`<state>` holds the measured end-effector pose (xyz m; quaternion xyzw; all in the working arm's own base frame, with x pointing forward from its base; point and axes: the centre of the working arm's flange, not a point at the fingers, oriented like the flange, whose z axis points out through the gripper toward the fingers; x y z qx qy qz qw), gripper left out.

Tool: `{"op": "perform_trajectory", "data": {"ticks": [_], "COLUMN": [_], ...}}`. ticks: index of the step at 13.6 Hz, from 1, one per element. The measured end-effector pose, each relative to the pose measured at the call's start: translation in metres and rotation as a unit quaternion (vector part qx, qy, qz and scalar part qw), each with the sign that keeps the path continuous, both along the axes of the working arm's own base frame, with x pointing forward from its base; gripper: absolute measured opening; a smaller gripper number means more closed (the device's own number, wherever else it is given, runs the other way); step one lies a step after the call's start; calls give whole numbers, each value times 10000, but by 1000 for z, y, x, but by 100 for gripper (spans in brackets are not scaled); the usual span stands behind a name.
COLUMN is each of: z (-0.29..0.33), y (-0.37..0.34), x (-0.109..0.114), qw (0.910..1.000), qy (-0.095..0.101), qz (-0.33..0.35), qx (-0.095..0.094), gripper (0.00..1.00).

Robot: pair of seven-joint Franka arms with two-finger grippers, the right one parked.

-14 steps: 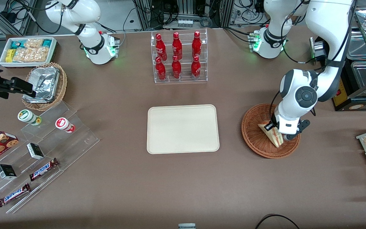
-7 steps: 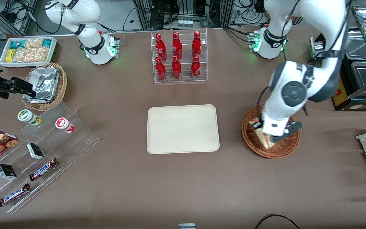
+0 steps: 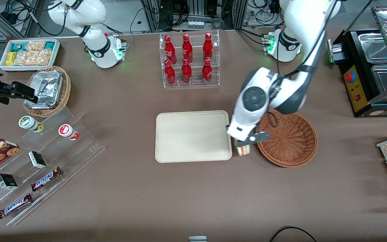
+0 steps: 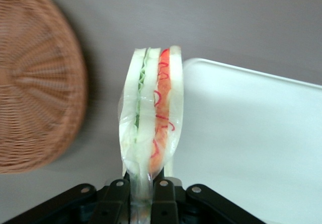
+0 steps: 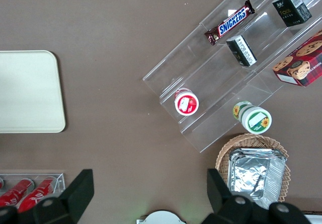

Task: Place sandwich from basket to tray
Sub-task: 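Carry the sandwich over the cream tray with the left gripper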

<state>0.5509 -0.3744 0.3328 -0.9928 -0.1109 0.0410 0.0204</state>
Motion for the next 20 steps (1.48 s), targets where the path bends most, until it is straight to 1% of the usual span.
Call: {"op": "perform_trajectory", "data": {"ticks": [2,4,8,11,14,17,19,20], "z": [-17,-39,-67,-75,-81,-88,-84,-80], "y": [-44,-88,-149,-164,-165,-165,-167,-167], "x": [-6,-19,-38,-43,-43,-43,-41,-39], "qw": [9999,9994,9995,9995,9997,9997,9997,9996], "qy": [11,47,21,24,0,19,-8,-41], "qz": [-153,-329,-266,-251,-169,-149,-145,-139], "qx": [-58,-85,-157,-169,-193,-179,-207,-236], "gripper": [15,15,15,15,15,15,32,43]}}
